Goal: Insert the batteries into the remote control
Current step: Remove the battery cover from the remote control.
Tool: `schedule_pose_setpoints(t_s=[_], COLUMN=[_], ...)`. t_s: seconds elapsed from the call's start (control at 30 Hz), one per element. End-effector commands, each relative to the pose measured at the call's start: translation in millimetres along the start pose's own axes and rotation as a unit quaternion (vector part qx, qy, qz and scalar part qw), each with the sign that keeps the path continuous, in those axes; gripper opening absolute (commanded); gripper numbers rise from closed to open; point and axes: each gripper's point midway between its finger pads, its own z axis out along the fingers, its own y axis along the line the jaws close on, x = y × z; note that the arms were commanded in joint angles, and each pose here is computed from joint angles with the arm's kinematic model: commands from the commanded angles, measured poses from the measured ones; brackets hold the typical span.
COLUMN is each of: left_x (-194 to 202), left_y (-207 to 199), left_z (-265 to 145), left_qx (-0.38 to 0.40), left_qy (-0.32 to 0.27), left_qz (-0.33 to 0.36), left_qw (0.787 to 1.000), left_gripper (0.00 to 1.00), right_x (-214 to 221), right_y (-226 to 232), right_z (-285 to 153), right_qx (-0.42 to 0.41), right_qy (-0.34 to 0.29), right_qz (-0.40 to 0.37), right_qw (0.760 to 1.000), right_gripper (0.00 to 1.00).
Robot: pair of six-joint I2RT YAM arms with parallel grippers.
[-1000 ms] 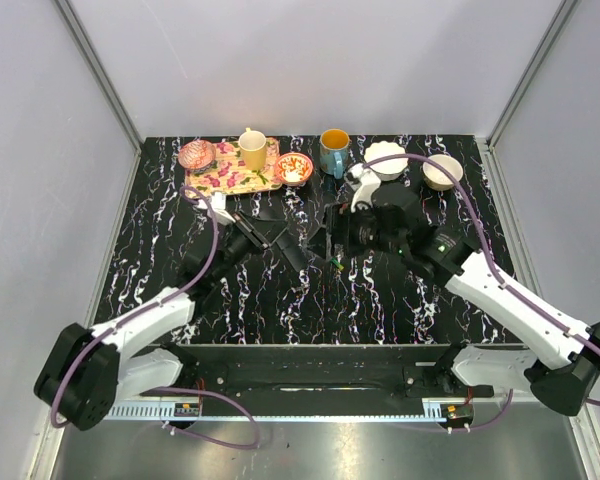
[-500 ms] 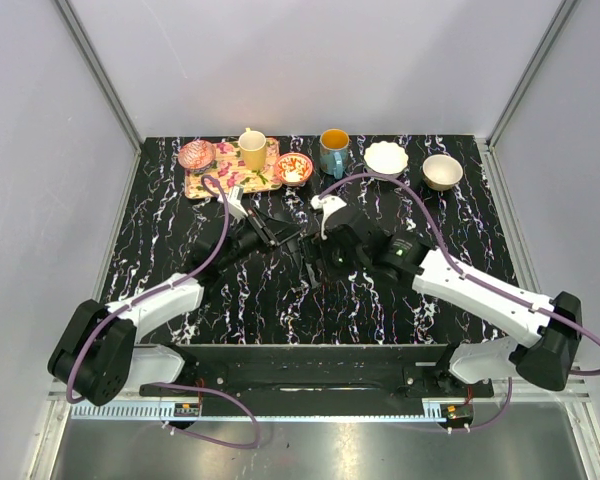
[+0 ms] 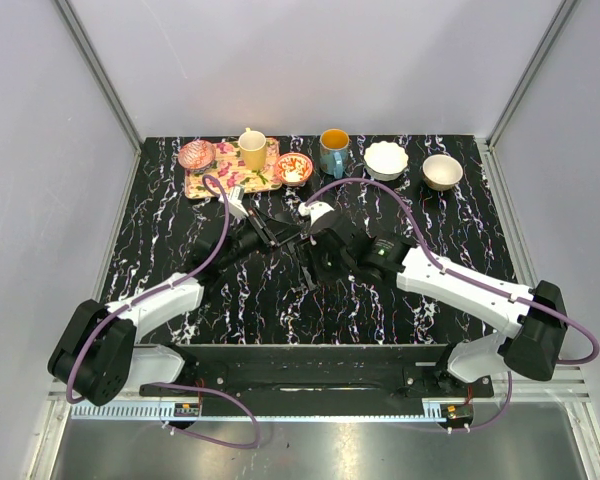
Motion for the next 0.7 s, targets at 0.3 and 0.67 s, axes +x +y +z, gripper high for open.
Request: schedule_pose_setpoints(t_s=[0.3,0.67], left_x=[-11.5,-12.5], left_y=[-29.8,-24.0], left_z=[-1.2,-1.4], left_qx=[0.047,0.032], left_qy=[-0.013,-0.017], left_qz=[0.023,0.029], left_qw=[0.999,0.999], left_gripper=[0.00,0.00], right_x=[-28.2,-25.5], right_y=[11.7,11.8], right_z=[-3.1,-11.3], right_qx=[-0.014,-0.018], right_qy=[-0.044,-0.040], right_qz=[-0.005,-0.009], right_qw=[0.999,0.999], right_gripper=[0.54,0.24])
